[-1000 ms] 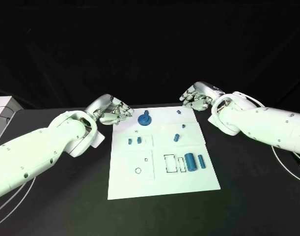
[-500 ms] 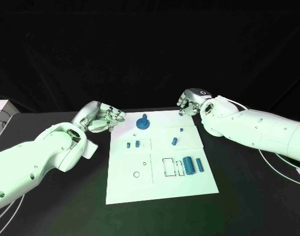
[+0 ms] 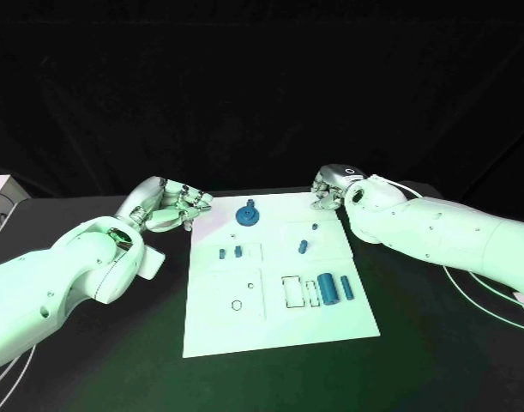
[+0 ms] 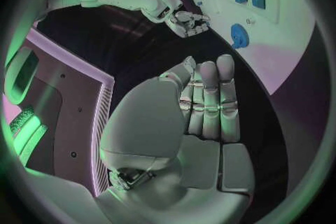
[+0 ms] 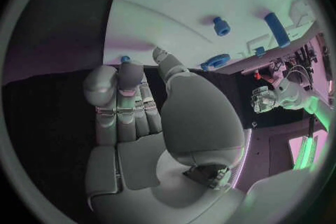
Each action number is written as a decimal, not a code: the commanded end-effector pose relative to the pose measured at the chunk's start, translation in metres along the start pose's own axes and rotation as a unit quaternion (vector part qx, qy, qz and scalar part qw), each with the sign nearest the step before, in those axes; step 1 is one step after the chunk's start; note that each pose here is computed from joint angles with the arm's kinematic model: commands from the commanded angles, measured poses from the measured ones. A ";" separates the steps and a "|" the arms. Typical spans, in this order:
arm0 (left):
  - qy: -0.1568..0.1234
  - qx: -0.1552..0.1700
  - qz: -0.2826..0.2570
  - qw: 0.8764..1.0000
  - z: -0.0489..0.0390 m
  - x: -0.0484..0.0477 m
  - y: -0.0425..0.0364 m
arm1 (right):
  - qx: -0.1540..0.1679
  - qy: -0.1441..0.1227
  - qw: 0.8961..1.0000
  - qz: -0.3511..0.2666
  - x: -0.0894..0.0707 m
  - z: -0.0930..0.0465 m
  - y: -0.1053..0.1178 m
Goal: Assemble the parts on the task board
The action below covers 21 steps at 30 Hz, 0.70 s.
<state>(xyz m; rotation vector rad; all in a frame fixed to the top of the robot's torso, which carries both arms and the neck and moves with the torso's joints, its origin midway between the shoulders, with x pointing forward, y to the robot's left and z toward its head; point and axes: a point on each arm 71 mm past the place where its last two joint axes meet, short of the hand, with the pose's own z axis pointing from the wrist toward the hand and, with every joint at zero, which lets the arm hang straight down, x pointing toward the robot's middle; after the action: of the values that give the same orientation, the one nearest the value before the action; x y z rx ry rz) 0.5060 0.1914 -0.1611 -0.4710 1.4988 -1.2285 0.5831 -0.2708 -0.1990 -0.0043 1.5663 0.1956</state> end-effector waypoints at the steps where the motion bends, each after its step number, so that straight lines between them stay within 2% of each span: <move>1: -0.005 0.002 -0.011 1.000 -0.0003 -0.0004 -0.0008 | 0.018 0.010 1.000 -0.016 0.004 0.000 -0.003; 10: -0.006 -0.003 -0.013 1.000 -0.0006 -0.0010 0.0008 | 0.029 0.006 0.999 -0.028 0.008 0.001 -0.010; 21: -0.011 -0.005 -0.012 1.000 -0.0010 -0.0024 0.0016 | 0.014 -0.030 0.999 -0.011 0.003 -0.001 -0.012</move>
<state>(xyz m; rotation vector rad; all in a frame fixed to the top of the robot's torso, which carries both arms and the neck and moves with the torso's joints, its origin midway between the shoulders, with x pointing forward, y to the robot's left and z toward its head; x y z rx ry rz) 0.5065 0.1945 -0.1622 -0.5002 1.4961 -1.2267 0.5841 -0.2838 -0.2060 0.0136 1.5500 0.1317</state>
